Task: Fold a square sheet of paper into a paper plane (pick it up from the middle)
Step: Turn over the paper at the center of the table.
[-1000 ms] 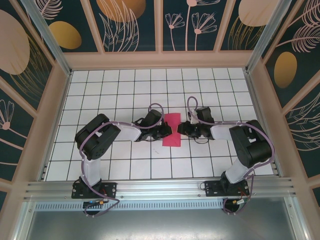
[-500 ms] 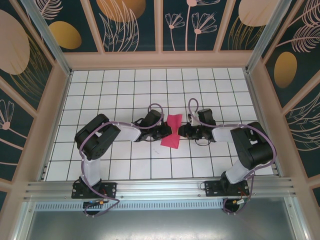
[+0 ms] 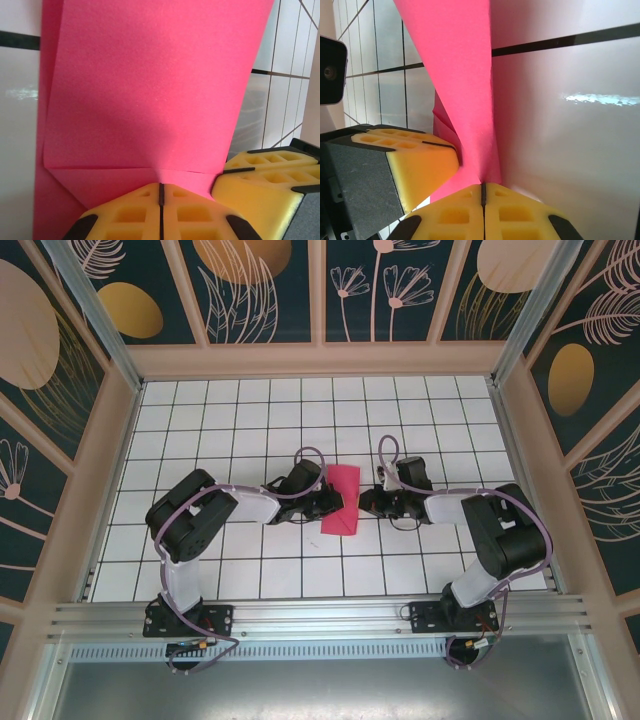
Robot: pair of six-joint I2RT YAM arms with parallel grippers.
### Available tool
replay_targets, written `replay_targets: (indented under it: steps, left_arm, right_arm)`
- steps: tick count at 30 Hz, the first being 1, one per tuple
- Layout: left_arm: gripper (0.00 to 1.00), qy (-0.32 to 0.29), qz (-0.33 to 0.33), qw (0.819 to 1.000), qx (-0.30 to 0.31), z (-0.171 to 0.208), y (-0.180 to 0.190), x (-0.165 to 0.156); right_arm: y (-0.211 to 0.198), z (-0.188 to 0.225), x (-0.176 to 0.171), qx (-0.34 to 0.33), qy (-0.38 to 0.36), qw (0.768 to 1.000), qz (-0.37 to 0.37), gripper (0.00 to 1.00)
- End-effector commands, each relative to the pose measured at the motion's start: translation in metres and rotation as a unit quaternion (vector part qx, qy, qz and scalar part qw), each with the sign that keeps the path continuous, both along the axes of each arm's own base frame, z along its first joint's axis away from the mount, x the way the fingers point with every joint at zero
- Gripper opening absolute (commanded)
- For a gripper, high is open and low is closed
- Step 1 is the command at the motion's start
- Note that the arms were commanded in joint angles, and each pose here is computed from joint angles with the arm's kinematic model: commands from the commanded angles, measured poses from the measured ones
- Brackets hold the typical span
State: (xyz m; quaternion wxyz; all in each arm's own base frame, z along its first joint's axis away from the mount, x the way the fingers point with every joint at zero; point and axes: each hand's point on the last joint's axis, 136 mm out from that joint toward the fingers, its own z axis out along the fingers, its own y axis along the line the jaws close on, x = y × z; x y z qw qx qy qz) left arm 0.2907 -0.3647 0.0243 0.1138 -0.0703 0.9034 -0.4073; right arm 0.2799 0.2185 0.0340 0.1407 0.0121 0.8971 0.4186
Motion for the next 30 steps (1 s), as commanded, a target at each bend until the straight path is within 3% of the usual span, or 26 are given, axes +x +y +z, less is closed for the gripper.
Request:
replay_targets:
  steps: [1,10,15,19,25,27,30]
  left_arm:
    - [0.11,-0.009,0.004,1.000,-0.017,0.014,0.000,0.001]
    - [0.23,-0.057,0.040,0.998,0.004,0.052,0.017,0.013]
    - [0.27,-0.091,0.092,0.991,0.016,0.083,0.050,0.025]
    - [0.29,-0.107,0.129,0.986,0.019,0.097,0.081,0.032]
    - [0.32,-0.126,0.168,0.977,0.035,0.108,0.122,0.037]
    - [0.32,-0.126,0.179,0.975,0.037,0.107,0.132,0.036]
    - [0.32,-0.123,0.201,0.971,0.039,0.106,0.150,0.035]
  right_arm:
    - [-0.001,0.007,0.003,0.005,-0.013,1.000,-0.003,0.06]
    - [-0.020,0.028,0.016,-0.085,-0.044,0.995,-0.017,0.05]
    - [-0.050,0.055,0.025,-0.211,-0.074,0.974,-0.048,0.06]
    - [-0.080,0.075,0.028,-0.361,-0.088,0.926,-0.069,0.07]
    - [-0.096,0.094,0.022,-0.573,-0.091,0.813,-0.055,0.09]
    - [-0.083,0.088,0.018,-0.597,-0.087,0.796,-0.037,0.09]
    - [-0.044,0.076,0.012,-0.606,-0.096,0.790,-0.002,0.13]
